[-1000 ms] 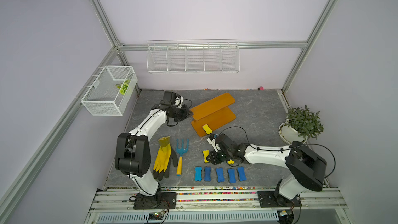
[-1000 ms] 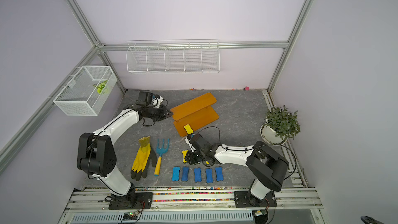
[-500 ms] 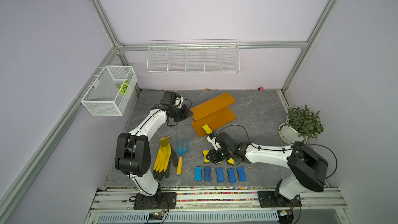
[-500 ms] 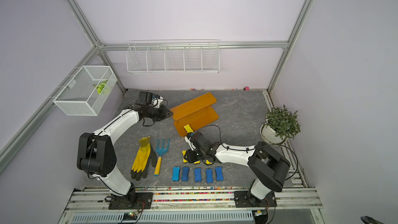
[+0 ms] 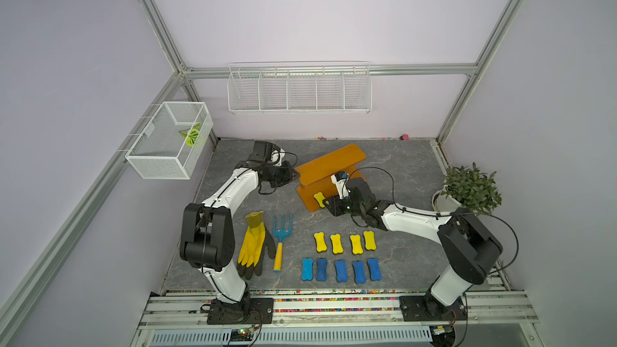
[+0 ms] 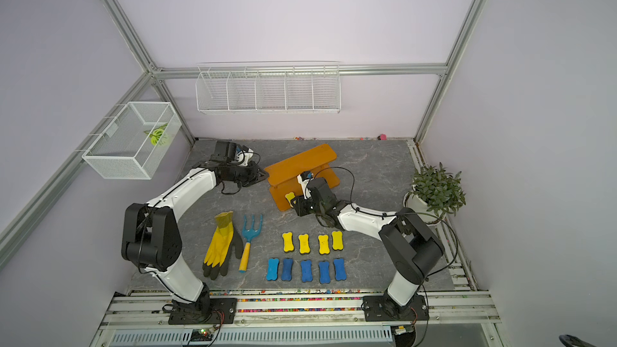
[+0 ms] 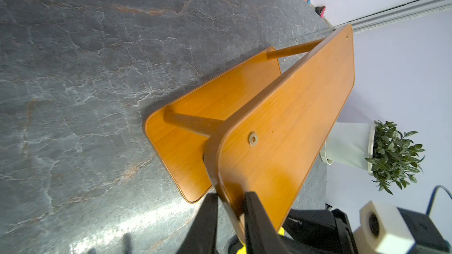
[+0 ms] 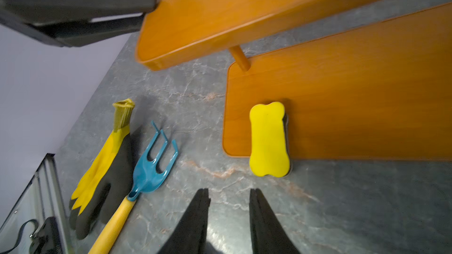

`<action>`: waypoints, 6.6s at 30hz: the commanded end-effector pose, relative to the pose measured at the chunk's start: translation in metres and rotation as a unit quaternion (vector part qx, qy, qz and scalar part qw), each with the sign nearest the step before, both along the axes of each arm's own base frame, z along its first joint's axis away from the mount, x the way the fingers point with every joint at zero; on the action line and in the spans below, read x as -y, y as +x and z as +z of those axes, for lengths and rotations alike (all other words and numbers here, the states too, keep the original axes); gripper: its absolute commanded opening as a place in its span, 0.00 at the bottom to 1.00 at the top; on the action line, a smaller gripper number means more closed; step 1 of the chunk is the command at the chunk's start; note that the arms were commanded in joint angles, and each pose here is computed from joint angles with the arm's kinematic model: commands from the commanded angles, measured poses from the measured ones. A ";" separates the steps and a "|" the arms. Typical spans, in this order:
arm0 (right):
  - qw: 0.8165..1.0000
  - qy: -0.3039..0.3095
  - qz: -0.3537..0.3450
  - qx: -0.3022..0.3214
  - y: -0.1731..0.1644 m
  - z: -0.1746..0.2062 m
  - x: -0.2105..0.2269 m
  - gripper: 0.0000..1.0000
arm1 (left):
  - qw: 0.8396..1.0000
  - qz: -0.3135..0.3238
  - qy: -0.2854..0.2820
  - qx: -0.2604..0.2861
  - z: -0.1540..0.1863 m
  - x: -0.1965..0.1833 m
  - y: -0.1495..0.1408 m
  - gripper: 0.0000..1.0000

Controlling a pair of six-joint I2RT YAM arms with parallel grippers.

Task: Remove the whiteboard erasers from the shelf
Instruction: Pick up the whiteboard eraser from the shelf, then place the whiteboard eraser at the center of the board.

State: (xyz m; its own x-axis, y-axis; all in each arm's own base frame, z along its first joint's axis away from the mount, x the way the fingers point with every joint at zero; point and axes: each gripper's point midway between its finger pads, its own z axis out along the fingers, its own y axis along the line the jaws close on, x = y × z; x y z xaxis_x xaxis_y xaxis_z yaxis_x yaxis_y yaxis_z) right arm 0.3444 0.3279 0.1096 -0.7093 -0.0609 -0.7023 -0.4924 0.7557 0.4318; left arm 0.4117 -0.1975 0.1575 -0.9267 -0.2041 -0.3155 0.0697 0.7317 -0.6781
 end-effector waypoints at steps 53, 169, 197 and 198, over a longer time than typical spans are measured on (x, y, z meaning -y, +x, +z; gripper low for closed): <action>0.996 0.033 -0.084 0.003 0.032 -0.061 -0.008 0.37 | 0.999 0.004 0.023 -0.036 -0.025 -0.006 -0.008 0.19; 0.957 -0.123 0.196 -0.177 -0.158 -0.062 -0.074 0.31 | 0.998 0.034 0.036 0.029 0.022 -0.026 -0.016 0.23; 0.958 -0.174 0.221 -0.059 -0.091 -0.054 -0.103 0.37 | 0.992 0.104 0.058 0.043 0.033 -0.065 -0.007 0.22; 0.957 -0.175 0.222 -0.062 -0.091 -0.056 -0.103 0.38 | 0.992 0.104 0.058 0.041 0.032 -0.065 -0.006 0.22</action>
